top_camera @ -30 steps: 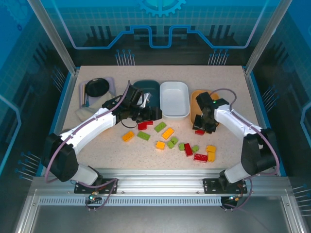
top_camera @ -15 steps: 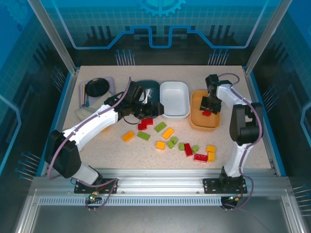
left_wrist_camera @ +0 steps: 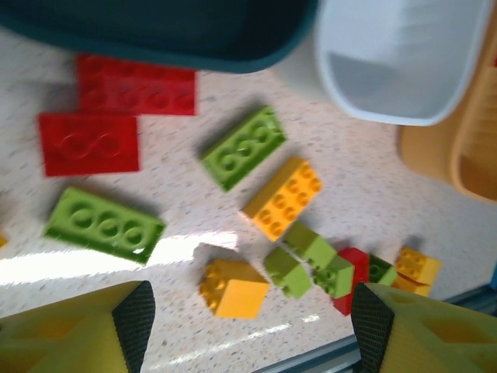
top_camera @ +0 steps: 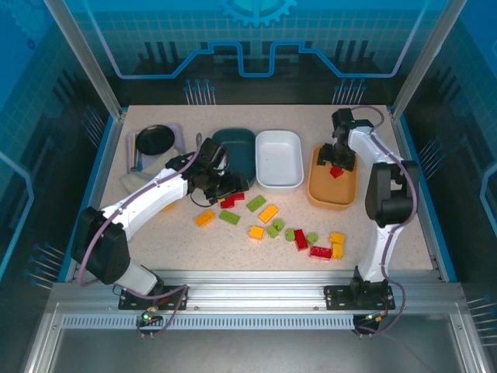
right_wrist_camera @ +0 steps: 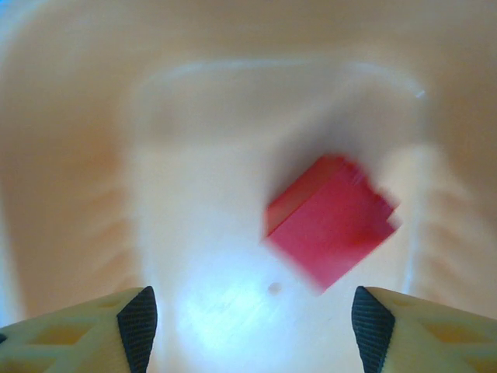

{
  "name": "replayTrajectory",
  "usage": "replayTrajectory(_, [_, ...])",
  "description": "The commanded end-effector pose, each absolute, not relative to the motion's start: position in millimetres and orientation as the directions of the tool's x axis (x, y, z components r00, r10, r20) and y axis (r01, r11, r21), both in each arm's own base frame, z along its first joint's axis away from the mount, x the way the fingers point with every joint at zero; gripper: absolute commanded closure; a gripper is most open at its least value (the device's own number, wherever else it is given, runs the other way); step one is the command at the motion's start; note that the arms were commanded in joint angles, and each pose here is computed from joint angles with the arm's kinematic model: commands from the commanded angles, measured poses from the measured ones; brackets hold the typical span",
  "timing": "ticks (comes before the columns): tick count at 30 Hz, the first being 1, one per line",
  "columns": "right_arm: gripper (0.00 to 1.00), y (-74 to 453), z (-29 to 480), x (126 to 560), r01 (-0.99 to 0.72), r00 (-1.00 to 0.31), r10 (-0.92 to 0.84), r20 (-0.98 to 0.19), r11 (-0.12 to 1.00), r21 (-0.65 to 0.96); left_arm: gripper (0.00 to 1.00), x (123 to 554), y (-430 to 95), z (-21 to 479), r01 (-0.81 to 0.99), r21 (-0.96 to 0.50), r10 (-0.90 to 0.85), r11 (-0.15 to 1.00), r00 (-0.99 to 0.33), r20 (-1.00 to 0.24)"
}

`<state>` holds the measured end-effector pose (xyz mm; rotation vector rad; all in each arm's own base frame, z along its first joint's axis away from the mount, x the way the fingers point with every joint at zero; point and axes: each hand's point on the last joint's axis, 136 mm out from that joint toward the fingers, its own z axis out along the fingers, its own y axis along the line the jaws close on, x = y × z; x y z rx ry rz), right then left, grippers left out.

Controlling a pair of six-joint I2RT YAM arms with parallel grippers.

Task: Sort the legos into containers by color

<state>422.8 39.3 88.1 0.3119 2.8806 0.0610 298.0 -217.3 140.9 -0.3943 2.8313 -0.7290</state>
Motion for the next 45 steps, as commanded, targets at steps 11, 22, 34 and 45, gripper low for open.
replayTrajectory(11, [0.25, 187, 177, 305, -0.409, -0.807, -0.179, -0.564, 0.857, 0.313, 0.24, 266, -203, 58, -0.721, -0.268, -0.716, 0.639, -0.685, 0.134])
replayTrajectory(22, [0.25, 189, 179, 275, -0.445, -0.800, -0.189, -0.570, 0.824, 0.351, 0.28, 269, -191, 25, -0.824, -0.160, -0.827, 0.543, -0.558, 0.071])
replayTrajectory(34, [0.25, 188, 175, 274, -0.429, -0.812, -0.180, -0.555, 0.829, 0.358, 0.46, 269, -191, -1, -0.826, -0.101, -0.827, 0.554, -0.560, 0.042])
replayTrajectory(45, [0.25, 192, 173, 275, -0.426, -0.820, -0.180, -0.543, 0.826, 0.369, 0.68, 277, -190, 24, -0.784, -0.159, -0.796, 0.600, -0.605, -0.015])
